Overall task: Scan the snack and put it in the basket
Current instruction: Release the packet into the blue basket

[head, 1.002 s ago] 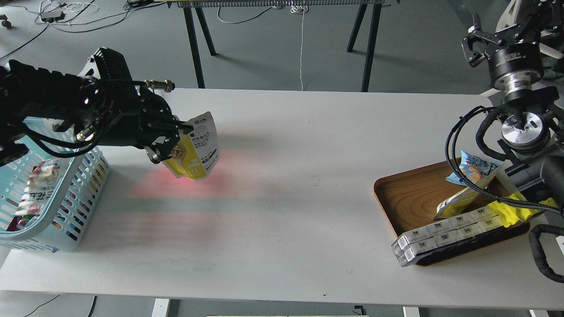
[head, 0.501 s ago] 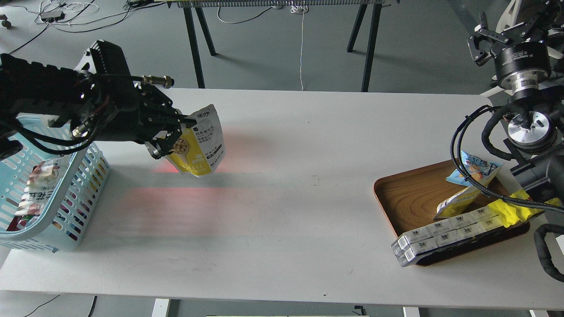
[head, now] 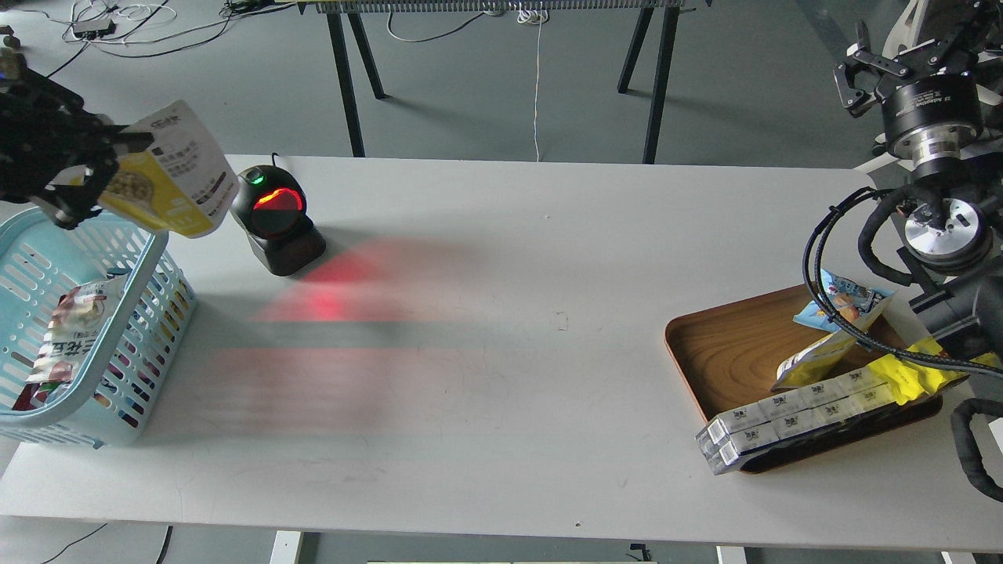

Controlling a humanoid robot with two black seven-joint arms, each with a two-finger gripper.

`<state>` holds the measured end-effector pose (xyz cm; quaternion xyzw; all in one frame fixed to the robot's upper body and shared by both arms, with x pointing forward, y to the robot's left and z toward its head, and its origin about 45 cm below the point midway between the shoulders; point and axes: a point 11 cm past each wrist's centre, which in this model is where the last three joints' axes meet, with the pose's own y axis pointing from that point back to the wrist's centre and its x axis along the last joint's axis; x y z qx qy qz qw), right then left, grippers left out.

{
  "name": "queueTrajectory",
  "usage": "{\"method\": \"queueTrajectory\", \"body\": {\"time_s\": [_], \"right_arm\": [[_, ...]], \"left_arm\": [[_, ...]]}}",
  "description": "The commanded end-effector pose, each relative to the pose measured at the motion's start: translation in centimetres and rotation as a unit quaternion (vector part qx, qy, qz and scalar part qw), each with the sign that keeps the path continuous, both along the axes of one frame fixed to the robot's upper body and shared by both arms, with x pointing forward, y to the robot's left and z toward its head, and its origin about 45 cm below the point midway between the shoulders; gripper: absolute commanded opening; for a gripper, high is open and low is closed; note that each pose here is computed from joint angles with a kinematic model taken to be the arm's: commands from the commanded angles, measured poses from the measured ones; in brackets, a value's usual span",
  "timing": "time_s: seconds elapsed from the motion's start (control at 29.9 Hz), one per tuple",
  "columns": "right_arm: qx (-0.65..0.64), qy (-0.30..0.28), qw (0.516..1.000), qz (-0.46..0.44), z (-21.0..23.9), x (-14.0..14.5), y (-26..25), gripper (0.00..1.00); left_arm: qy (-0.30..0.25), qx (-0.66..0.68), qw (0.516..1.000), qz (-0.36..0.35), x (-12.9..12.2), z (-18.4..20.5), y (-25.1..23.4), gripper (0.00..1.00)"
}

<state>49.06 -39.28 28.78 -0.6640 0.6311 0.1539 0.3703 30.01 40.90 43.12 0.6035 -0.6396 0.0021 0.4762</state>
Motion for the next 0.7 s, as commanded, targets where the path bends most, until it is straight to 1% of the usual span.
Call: {"method": "queueTrajectory", "body": {"time_s": [0.0,0.1,0.2,0.3,0.43,0.57,0.67], "right_arm": [[0.003,0.0,1.0,0.001,-0.1,0.0,0.3,0.99],[0.005,-0.001,1.0,0.001,-0.1,0.0,0.3,0.99],[0.005,-0.001,1.0,0.001,-0.1,0.1,0.3,0.99],[0.005,-0.001,1.0,0.002,-0.1,0.1,0.4,0.99],[0.006,-0.002,1.0,0.003,0.0,0.2,0.5,0.99],[0.006,-0.003,1.0,0.003,0.2,0.2,0.5,0.99],[0.005,-0.003,1.0,0.004,0.1,0.2,0.6,0.99]], "left_arm": [[-0.007,0.014,0.999,0.051,-1.8,0.1,4.6,0.0],[-0.012,0.02,0.997,0.08,-2.9,-0.4,7.9,0.0],[-0.009,0.024,0.995,0.094,-4.1,-1.7,10.3,0.0],[0.004,0.022,0.996,0.091,-4.7,-3.1,10.9,0.0],[0.036,0.019,0.995,0.094,-5.9,-5.4,11.3,0.0],[0.027,0.014,0.997,0.075,-6.0,-5.6,11.0,0.0],[0.027,0.014,0.997,0.075,-6.0,-5.7,11.1,0.0]]}}
